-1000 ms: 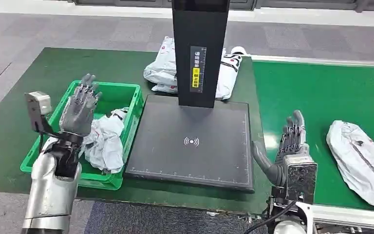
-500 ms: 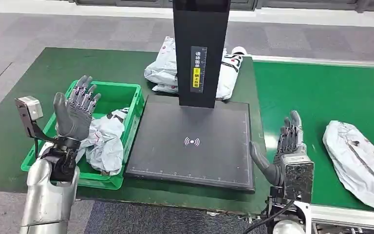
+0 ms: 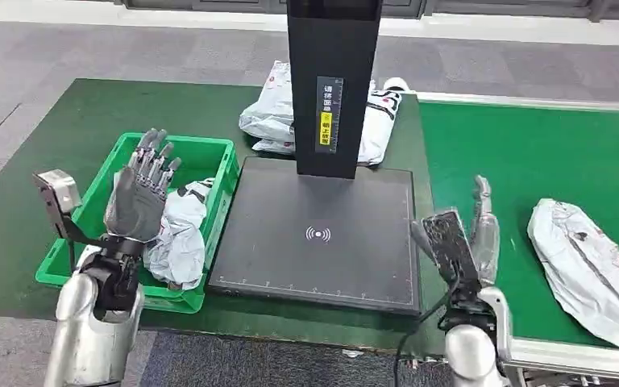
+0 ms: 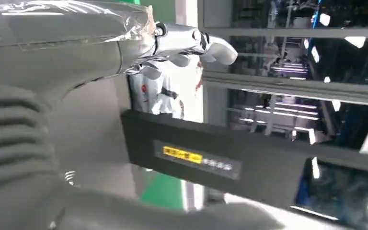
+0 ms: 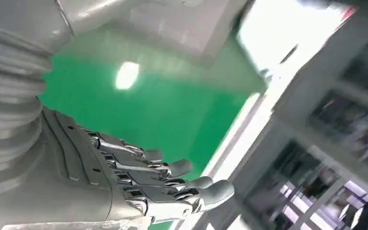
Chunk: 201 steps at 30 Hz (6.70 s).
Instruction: Moved the parcel from conveyor to table for the left to box.
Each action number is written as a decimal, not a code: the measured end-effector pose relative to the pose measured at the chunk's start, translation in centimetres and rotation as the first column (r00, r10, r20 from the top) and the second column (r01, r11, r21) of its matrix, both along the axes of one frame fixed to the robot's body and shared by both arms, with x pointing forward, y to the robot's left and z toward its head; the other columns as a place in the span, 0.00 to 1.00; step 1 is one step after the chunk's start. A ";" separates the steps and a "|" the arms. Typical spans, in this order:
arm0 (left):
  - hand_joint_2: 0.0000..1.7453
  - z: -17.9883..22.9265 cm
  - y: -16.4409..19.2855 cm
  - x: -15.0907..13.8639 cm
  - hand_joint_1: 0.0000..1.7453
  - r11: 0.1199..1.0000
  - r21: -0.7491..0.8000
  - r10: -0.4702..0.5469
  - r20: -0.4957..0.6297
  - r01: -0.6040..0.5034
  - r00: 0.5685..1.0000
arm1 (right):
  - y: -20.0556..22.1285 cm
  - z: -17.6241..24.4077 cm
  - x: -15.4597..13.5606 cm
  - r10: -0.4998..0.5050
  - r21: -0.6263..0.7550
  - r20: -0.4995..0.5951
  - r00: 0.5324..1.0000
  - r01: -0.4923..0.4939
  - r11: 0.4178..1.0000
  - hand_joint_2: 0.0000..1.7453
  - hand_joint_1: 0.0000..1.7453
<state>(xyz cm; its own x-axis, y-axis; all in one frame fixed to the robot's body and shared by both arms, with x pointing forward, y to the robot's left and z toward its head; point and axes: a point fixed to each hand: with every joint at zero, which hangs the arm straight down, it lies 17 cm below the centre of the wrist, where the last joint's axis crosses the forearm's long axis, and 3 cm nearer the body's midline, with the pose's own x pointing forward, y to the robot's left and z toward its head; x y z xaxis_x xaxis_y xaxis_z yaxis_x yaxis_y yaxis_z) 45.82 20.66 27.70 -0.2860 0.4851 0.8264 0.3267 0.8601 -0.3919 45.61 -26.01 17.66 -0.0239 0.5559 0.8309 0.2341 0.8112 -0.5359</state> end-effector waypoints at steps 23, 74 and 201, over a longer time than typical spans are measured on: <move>1.00 -5.7 -11.8 -4.1 0.00 0.947 -0.024 -0.322 -0.073 0.321 0.944 | -33.9 -11.5 0.7 -0.518 -0.626 -0.407 0.753 0.182 0.758 1.00 0.00; 1.00 -9.9 -10.3 -2.3 0.00 0.968 0.178 -0.158 -0.117 0.177 0.981 | -32.1 -22.9 -6.1 -0.221 -0.422 -0.862 0.456 -0.405 0.811 1.00 1.00; 1.00 -16.0 -14.8 5.7 0.14 0.130 0.987 -0.014 0.096 -0.093 0.995 | 12.4 12.5 -3.8 0.300 0.539 0.544 0.783 -0.601 0.590 1.00 0.00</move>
<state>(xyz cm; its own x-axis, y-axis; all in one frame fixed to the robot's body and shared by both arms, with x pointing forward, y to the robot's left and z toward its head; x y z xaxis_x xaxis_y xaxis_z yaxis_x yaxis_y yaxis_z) 51.52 5.87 11.71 -0.3517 -0.7521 0.5574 0.2554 0.4958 0.8301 41.78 -13.65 30.12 -0.4846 -0.3020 0.8209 -0.2189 0.9505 0.2204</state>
